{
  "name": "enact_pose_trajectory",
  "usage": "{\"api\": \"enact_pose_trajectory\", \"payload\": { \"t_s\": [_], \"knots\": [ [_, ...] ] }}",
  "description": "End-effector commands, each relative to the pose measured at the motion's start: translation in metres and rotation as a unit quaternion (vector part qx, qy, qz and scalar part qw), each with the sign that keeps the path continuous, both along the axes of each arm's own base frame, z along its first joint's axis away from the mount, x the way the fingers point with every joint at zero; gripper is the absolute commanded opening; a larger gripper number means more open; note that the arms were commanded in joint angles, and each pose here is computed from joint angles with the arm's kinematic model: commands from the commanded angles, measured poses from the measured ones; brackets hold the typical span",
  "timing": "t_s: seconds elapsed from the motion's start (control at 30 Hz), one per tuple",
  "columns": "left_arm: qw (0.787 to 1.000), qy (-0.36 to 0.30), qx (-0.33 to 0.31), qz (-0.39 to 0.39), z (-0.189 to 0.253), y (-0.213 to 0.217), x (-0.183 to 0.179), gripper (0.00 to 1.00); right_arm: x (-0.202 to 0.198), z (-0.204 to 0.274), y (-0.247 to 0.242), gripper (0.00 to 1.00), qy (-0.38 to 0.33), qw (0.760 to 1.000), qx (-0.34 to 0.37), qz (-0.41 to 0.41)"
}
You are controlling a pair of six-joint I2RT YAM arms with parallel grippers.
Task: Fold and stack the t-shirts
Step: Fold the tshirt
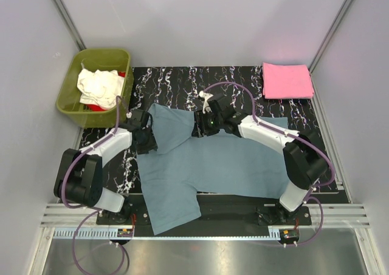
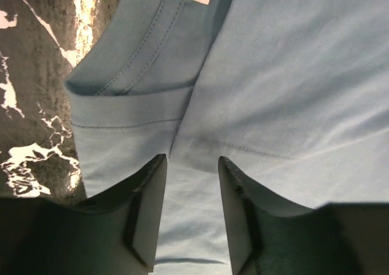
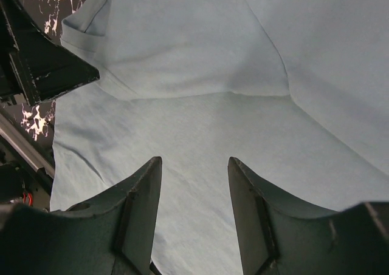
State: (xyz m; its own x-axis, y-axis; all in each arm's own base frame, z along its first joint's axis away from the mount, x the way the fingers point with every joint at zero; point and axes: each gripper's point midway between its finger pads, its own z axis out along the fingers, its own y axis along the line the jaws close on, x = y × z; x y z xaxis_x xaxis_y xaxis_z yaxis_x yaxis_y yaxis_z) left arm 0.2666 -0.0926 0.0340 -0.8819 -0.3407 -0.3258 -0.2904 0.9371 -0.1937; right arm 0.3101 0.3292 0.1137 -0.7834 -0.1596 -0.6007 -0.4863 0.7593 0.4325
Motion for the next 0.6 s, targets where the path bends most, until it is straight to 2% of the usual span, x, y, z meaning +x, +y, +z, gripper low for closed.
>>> {"api": "enact_pose_trajectory", "payload": {
  "t_s": [0.0, 0.23, 0.57],
  "knots": [
    [1.000, -0.022, -0.014, -0.004, 0.002, -0.007, 0.017, 0.41, 0.010, 0.029, 0.004, 0.55, -0.041, 0.999, 0.013, 0.001],
    [1.000, -0.012, 0.014, 0.003, -0.006, 0.004, 0.011, 0.41, 0.007, 0.030, 0.001, 0.54, -0.046, 0.999, 0.013, -0.002],
    [1.000, -0.011, 0.014, 0.006, -0.011, 0.004, 0.012, 0.43, 0.008, 0.023, 0.000, 0.54, -0.040, 0.999, 0.007, -0.002]
  ]
}}
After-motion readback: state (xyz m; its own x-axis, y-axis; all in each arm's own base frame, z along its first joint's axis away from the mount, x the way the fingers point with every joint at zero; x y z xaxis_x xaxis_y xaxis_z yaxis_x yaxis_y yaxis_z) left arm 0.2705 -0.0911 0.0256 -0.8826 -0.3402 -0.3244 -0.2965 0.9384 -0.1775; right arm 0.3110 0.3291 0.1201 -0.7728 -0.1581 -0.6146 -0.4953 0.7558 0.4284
